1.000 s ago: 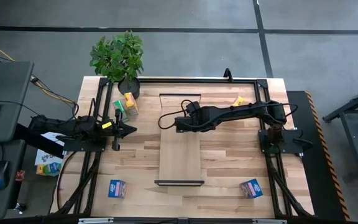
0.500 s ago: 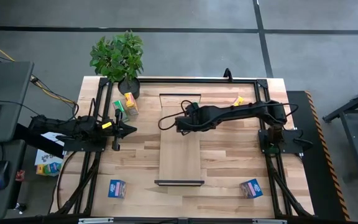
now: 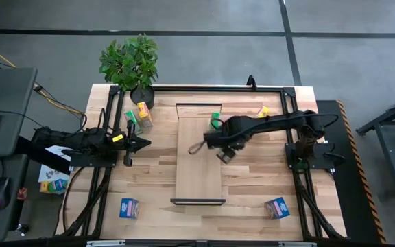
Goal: Stack cereal on shelf
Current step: Put the green cereal box aligned with the other green cereal box on the shelf
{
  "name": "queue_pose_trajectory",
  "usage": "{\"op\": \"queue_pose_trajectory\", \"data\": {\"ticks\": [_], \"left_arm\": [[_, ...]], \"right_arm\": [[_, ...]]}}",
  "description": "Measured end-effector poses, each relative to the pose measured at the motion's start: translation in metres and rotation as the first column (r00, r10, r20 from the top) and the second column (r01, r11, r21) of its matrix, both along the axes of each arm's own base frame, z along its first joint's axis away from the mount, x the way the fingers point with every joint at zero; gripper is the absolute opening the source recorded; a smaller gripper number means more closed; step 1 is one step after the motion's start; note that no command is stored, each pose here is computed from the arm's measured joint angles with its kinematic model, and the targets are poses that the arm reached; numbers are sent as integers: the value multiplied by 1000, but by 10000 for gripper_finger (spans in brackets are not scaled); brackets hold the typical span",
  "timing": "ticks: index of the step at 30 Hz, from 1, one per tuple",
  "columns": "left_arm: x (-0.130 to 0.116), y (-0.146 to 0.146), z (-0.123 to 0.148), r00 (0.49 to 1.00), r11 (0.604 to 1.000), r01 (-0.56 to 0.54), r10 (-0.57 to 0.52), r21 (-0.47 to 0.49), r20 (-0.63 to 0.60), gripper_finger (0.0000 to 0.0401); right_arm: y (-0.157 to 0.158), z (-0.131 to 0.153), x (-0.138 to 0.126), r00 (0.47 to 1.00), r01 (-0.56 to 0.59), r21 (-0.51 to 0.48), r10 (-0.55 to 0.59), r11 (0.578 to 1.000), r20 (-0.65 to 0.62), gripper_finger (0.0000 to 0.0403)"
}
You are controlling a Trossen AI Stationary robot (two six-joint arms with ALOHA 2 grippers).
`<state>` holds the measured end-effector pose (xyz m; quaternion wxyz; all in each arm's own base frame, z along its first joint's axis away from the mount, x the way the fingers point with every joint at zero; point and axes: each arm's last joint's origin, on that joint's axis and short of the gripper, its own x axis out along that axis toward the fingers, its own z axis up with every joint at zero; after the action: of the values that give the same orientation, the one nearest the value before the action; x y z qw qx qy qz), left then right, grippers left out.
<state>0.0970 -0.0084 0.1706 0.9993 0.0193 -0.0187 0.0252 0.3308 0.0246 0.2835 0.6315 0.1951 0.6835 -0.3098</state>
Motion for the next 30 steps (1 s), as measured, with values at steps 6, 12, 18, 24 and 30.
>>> {"op": "queue_pose_trajectory", "data": {"ticks": [6,12,18,24,30], "left_arm": [[0,0,0,1000,1000,0,0,0,0,10],[0,0,0,1000,1000,0,0,0,0,10],[0,0,0,1000,1000,0,0,0,0,10],[0,0,0,1000,1000,0,0,0,0,10],[0,0,0,1000,1000,0,0,0,0,10]], "right_arm": [[20,19,-29,979,-201,-21,201,979,18,254],[11,31,-83,982,-159,-159,173,974,79,254],[1,11,-145,907,-65,-161,126,985,402,253],[-2,-3,-166,428,-156,-333,367,930,826,242],[-11,5,-179,-41,138,-636,646,760,763,241]]}}
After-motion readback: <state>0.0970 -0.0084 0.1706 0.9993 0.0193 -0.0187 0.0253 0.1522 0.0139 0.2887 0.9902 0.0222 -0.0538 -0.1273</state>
